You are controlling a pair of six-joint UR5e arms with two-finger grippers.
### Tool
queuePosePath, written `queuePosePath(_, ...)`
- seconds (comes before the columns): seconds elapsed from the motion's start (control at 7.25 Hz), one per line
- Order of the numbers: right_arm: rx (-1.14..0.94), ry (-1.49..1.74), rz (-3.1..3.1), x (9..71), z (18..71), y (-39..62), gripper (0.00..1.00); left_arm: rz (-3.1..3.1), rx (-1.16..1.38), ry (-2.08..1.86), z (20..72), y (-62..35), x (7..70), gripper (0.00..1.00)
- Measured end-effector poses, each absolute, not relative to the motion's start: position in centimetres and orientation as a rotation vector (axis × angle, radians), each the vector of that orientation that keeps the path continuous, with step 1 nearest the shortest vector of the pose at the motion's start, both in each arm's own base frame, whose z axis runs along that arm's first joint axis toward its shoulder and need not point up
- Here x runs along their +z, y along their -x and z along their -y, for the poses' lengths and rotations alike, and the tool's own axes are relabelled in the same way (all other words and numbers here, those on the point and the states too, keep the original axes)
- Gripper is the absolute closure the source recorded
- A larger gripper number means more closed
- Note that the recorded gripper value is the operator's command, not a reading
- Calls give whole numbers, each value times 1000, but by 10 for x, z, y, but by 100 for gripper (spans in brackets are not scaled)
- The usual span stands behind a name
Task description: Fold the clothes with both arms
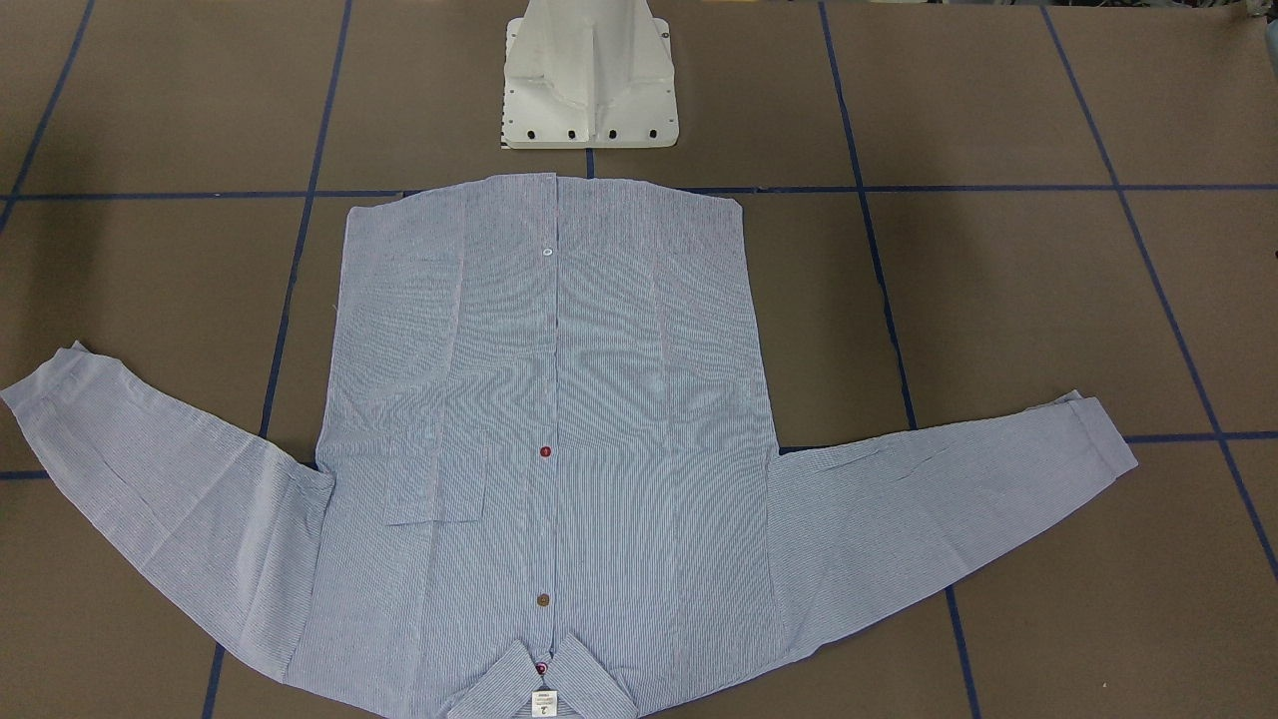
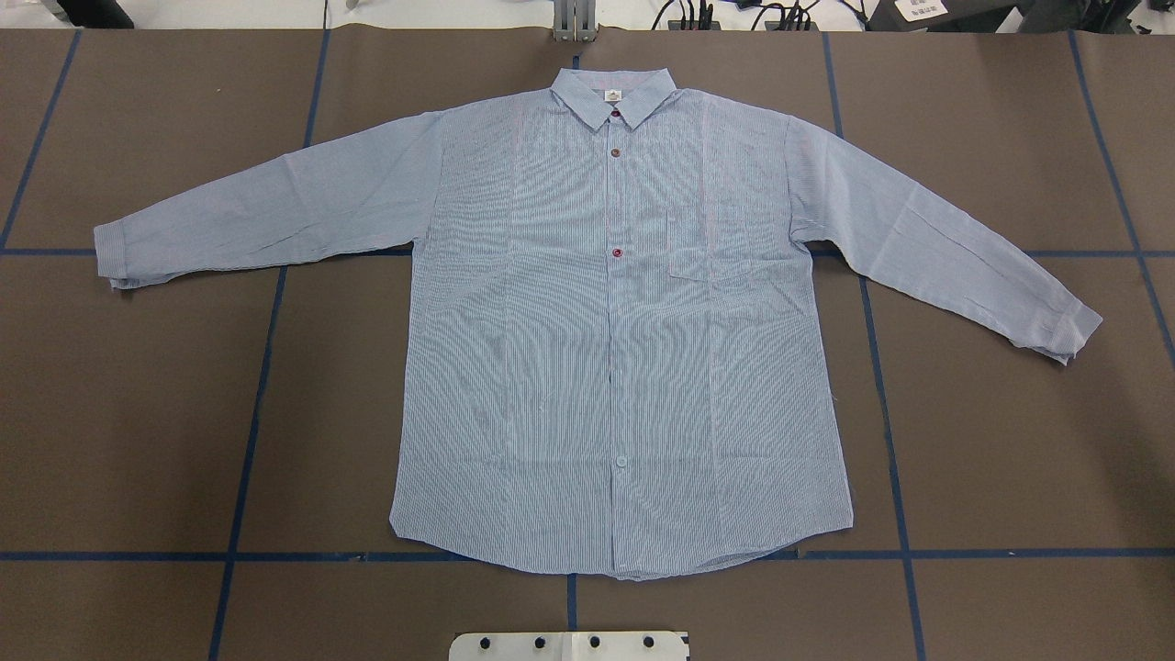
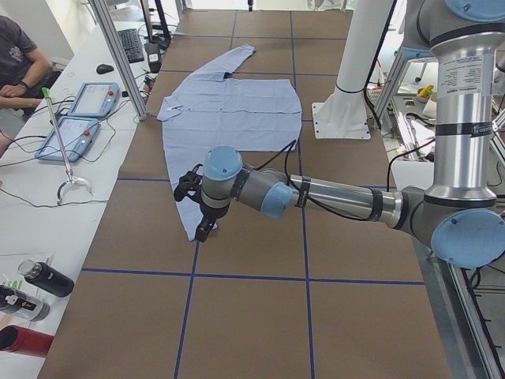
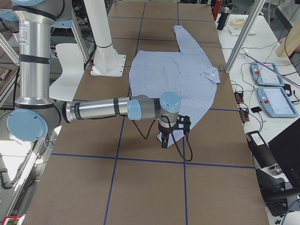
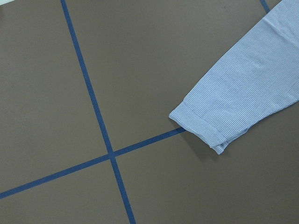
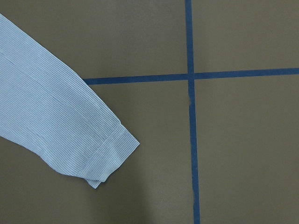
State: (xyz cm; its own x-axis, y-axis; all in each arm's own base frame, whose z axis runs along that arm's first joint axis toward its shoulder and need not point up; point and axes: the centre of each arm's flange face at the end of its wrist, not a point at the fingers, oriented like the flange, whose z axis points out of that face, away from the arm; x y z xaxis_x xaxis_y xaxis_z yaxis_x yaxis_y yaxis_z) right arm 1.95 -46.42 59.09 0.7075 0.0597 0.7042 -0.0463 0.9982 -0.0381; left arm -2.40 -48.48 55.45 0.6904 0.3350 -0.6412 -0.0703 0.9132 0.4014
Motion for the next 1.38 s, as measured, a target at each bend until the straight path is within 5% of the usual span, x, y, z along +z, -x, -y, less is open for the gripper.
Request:
queuePosePath(0.83, 51, -29, 822, 586, 462, -18, 0, -785, 220, -343, 480, 24, 559, 0)
queuePosePath(1.38, 230, 58, 870, 583, 451, 31, 2, -786, 230, -358, 479, 23, 554, 0)
